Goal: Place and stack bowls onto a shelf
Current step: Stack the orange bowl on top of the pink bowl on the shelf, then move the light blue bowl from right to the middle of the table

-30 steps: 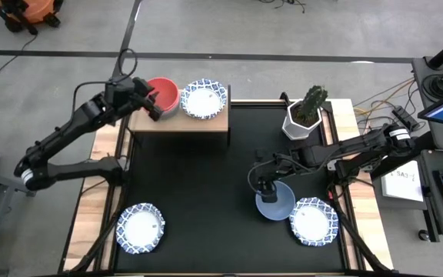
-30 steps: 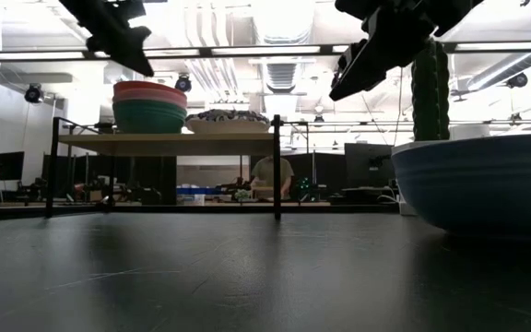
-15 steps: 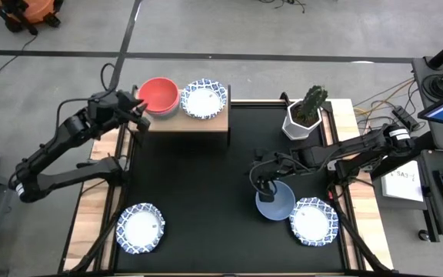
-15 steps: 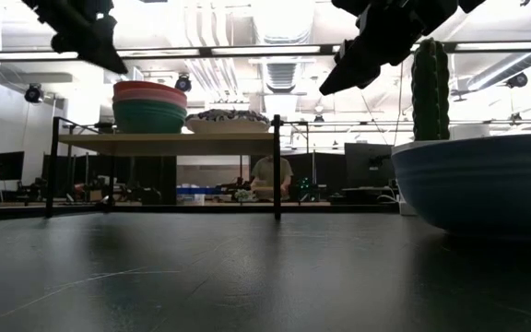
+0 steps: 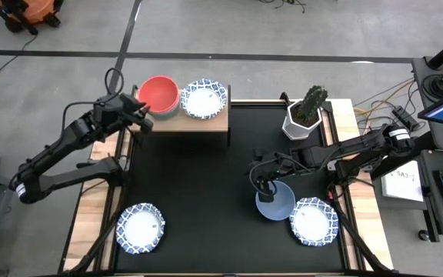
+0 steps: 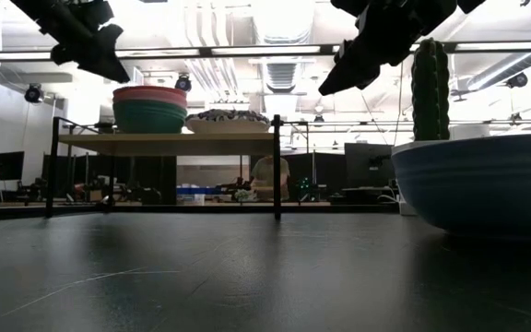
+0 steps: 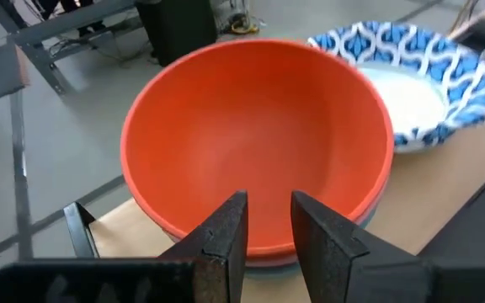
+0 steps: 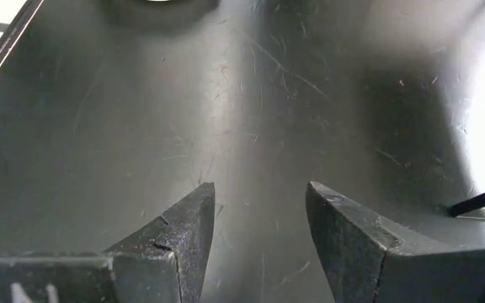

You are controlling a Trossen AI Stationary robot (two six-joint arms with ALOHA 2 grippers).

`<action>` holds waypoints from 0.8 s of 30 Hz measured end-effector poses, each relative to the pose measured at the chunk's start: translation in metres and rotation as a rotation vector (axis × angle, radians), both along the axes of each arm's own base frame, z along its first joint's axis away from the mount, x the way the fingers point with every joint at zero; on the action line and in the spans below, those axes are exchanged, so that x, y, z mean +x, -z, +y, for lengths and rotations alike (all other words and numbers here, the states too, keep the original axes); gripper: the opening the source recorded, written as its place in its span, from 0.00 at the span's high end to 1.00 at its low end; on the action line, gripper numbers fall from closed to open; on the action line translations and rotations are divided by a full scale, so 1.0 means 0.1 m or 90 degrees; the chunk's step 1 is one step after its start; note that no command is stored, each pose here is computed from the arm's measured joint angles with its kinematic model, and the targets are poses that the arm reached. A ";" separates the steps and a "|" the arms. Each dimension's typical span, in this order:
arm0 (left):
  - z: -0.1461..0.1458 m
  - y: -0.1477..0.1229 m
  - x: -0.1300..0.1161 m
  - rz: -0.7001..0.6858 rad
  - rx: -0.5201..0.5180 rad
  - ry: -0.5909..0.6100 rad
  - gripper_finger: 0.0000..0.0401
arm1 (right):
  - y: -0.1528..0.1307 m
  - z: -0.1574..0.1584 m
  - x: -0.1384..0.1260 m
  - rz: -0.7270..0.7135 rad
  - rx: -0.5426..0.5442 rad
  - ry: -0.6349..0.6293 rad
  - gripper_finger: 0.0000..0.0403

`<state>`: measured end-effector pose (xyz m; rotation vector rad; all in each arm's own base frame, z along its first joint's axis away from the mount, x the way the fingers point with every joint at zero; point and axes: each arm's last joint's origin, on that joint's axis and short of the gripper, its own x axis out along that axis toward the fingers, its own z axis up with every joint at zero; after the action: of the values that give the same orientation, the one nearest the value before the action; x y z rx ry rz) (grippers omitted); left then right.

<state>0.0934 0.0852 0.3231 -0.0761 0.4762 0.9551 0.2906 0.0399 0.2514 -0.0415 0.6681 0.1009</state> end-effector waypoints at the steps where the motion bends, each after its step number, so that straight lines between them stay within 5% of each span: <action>1: -0.01 -0.02 -0.01 -0.012 -0.003 -0.002 0.81 | 0.00 0.00 0.00 -0.002 0.000 0.000 0.56; 11: -0.19 -0.08 0.04 -0.164 -0.117 0.178 0.81 | 0.02 0.00 -0.01 0.017 0.022 0.020 0.56; 24: -0.65 -0.04 0.47 -0.335 -0.095 0.464 0.81 | 0.13 -0.02 -0.11 0.117 0.051 0.063 0.56</action>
<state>0.1408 0.0203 0.3267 -0.2616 0.0624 0.1606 0.2793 0.0382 0.2388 0.0791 0.8482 0.0361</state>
